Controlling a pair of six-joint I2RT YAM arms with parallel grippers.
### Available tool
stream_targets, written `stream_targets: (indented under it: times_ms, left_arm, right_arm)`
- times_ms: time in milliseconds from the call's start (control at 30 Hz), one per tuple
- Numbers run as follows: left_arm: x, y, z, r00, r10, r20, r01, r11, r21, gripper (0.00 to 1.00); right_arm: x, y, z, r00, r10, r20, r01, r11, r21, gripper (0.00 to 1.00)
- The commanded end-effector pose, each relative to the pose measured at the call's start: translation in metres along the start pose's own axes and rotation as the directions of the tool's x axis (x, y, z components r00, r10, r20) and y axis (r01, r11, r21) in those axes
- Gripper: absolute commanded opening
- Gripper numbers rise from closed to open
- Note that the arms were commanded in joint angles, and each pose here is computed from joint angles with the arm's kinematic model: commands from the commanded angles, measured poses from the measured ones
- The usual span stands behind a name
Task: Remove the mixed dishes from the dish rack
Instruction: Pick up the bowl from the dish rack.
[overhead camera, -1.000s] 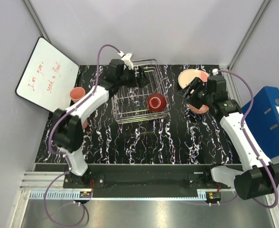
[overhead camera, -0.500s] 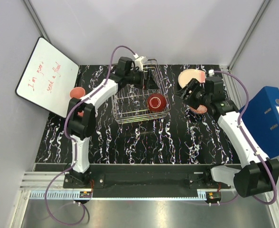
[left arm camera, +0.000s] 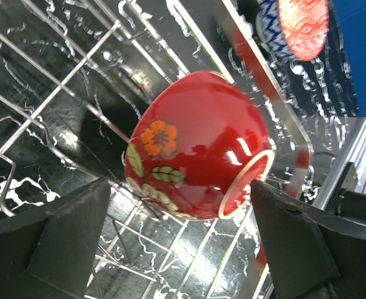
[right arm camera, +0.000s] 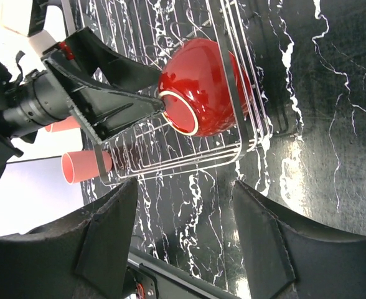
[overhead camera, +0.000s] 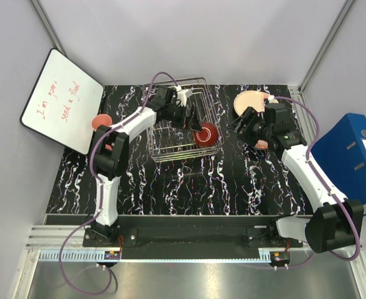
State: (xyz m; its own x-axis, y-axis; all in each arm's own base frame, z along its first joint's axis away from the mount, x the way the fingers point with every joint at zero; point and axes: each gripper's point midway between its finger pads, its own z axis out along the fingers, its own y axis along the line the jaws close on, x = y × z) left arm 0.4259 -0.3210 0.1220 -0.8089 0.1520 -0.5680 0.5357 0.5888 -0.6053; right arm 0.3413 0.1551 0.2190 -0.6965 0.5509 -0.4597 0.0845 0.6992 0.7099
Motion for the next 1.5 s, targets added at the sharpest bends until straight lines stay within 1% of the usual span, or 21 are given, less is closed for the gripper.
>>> stream_targets:
  times_ms: [0,267,333,467,533,633,700,833,1000,1133,1333,1467]
  left_arm:
    - [0.001,0.011,0.010,1.000,0.008,-0.012,-0.008,1.000,-0.001,0.99]
    - [0.018,0.000,0.028,0.996,-0.036,-0.079,0.047,0.987,0.152,0.99]
    - [0.021,-0.008,0.031,0.995,-0.036,-0.088,0.054,0.976,0.211,0.99]
    - [0.022,-0.019,0.031,0.995,-0.048,-0.091,0.072,0.958,0.279,0.99]
    - [0.010,-0.024,0.023,0.999,-0.016,-0.043,0.027,0.965,0.260,0.99]
    - [0.005,-0.033,0.013,1.000,0.025,-0.013,-0.020,0.962,0.271,0.99]
    - [0.001,-0.039,0.008,1.000,0.028,-0.014,-0.023,0.960,0.279,0.99]
    - [-0.009,-0.039,-0.006,0.997,0.069,0.026,-0.073,0.972,0.222,0.99]
    - [-0.034,-0.043,-0.039,0.987,0.126,0.099,-0.138,0.982,0.125,0.99]
    - [-0.055,-0.051,-0.053,0.977,0.163,0.138,-0.178,0.979,0.100,0.99]
    - [-0.064,-0.059,-0.055,0.976,0.166,0.144,-0.185,0.974,0.128,0.99]
    - [-0.059,-0.058,-0.040,0.982,0.149,0.112,-0.166,0.973,0.162,0.99]
  right_arm:
    - [0.000,0.014,-0.006,1.000,-0.023,0.020,0.025,0.998,-0.059,0.70]
    - [0.007,0.006,0.000,1.000,-0.014,-0.012,0.013,0.999,-0.047,0.70]
    - [0.009,0.005,0.002,1.000,-0.012,-0.020,0.011,0.999,-0.046,0.70]
    - [0.010,0.004,0.005,1.000,-0.006,-0.027,0.005,0.999,-0.045,0.70]
    - [0.011,0.003,0.005,1.000,-0.007,-0.028,0.006,0.999,-0.044,0.70]
    - [0.011,0.001,0.006,1.000,-0.005,-0.026,0.004,0.999,-0.040,0.70]
    - [0.011,0.001,0.007,1.000,-0.004,-0.028,0.002,0.999,-0.042,0.70]
    - [0.012,0.003,0.008,0.999,0.004,-0.033,-0.006,0.999,-0.052,0.70]
    - [0.011,0.005,0.007,1.000,0.003,-0.029,-0.005,0.998,-0.056,0.70]
    - [0.011,0.006,0.006,1.000,0.002,-0.031,-0.004,0.998,-0.062,0.70]
    - [0.012,0.005,0.004,1.000,-0.002,-0.027,0.000,0.998,-0.063,0.70]
    - [0.013,0.004,0.004,1.000,-0.003,-0.028,0.001,0.998,-0.062,0.70]
